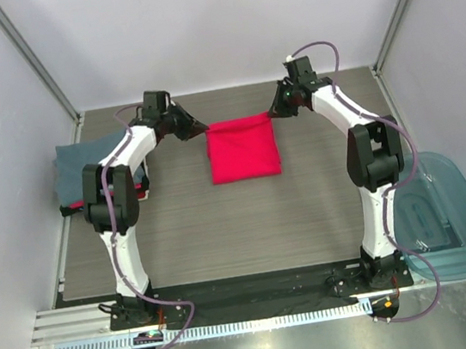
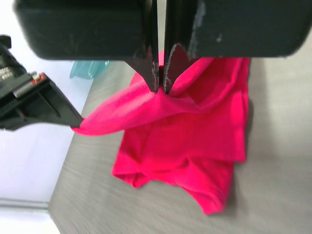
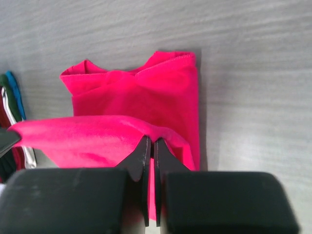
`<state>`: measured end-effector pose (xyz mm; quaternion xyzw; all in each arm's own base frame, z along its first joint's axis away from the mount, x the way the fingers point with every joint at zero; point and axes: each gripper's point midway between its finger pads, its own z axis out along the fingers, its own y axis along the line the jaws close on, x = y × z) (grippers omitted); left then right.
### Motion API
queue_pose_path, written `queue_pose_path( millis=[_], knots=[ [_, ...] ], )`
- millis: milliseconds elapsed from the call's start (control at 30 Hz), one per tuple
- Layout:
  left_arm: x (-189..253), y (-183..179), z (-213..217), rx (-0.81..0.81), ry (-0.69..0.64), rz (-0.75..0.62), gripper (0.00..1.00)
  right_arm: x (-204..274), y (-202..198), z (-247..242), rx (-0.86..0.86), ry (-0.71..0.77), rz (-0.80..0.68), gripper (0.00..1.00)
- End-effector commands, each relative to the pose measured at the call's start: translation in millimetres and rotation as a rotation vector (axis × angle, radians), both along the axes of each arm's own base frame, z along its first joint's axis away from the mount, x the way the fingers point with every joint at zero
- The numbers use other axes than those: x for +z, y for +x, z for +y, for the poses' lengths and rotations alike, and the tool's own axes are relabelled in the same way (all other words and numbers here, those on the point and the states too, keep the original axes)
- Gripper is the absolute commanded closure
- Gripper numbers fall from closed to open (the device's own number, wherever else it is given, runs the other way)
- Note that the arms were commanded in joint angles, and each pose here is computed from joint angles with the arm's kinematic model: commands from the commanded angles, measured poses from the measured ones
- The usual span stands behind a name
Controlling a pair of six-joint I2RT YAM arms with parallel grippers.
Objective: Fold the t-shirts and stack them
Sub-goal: Fold the tshirt, then neatly place the folded tshirt to the corner
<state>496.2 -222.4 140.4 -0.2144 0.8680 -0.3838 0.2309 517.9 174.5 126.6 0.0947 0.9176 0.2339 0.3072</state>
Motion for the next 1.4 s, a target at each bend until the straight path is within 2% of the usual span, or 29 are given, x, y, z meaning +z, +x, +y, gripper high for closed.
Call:
queue_pose_path(
  millis=[0, 67, 100, 133, 167, 200, 267, 367, 500, 633, 700, 833, 1000, 1367],
  knots=[
    [12, 35, -1, -0.02, -0.062, -0.061, 0.97, 22, 34, -2, -0.022, 0.038, -0.096, 0.92],
    [-8, 46, 1, -0.019, -0.047, -0.044, 0.79, 21, 45, 1, -0.009, 0.059, -0.125, 0.84],
    [-12, 52, 4, -0.005, -0.033, -0.047, 0.73, 15, 52, 2, -0.007, 0.063, -0.127, 0.66],
    [-12, 62, 10, 0.027, -0.008, -0.064, 0.62, 15, 57, 1, -0.016, 0.062, -0.133, 0.52],
    [-19, 66, 12, 0.023, 0.018, -0.075, 0.32, 13, 59, 0, -0.015, 0.064, -0.135, 0.41],
    [-18, 68, 12, 0.02, 0.032, -0.087, 0.18, 15, 62, -4, -0.03, 0.056, -0.144, 0.29],
    [-21, 69, 17, 0.023, 0.061, -0.094, 0.13, 20, 62, -9, -0.047, 0.041, -0.168, 0.23],
    [-24, 59, 19, -0.001, 0.116, -0.115, 0.13, 14, 50, -16, -0.054, 0.025, -0.177, 0.23],
    [-28, 47, 19, -0.035, 0.171, -0.144, 0.17, -9, 33, -14, -0.019, 0.059, -0.161, 0.32],
    [-40, 39, 11, -0.073, 0.175, -0.152, 0.25, -27, 30, -11, -0.002, 0.068, -0.143, 0.32],
    [-45, 37, 6, -0.084, 0.185, -0.161, 0.24, -35, 30, -10, 0.005, 0.067, -0.134, 0.31],
    [-57, 43, 2, -0.08, 0.196, -0.153, 0.26, -46, 32, -9, 0.006, 0.079, -0.119, 0.33],
    [-79, 52, 0, -0.07, 0.206, -0.113, 0.39, -60, 38, -8, -0.001, 0.078, -0.105, 0.38],
    [-95, 68, 7, -0.019, 0.259, -0.092, 0.41, -83, 47, 7, 0.026, 0.118, -0.071, 0.43]
  ],
)
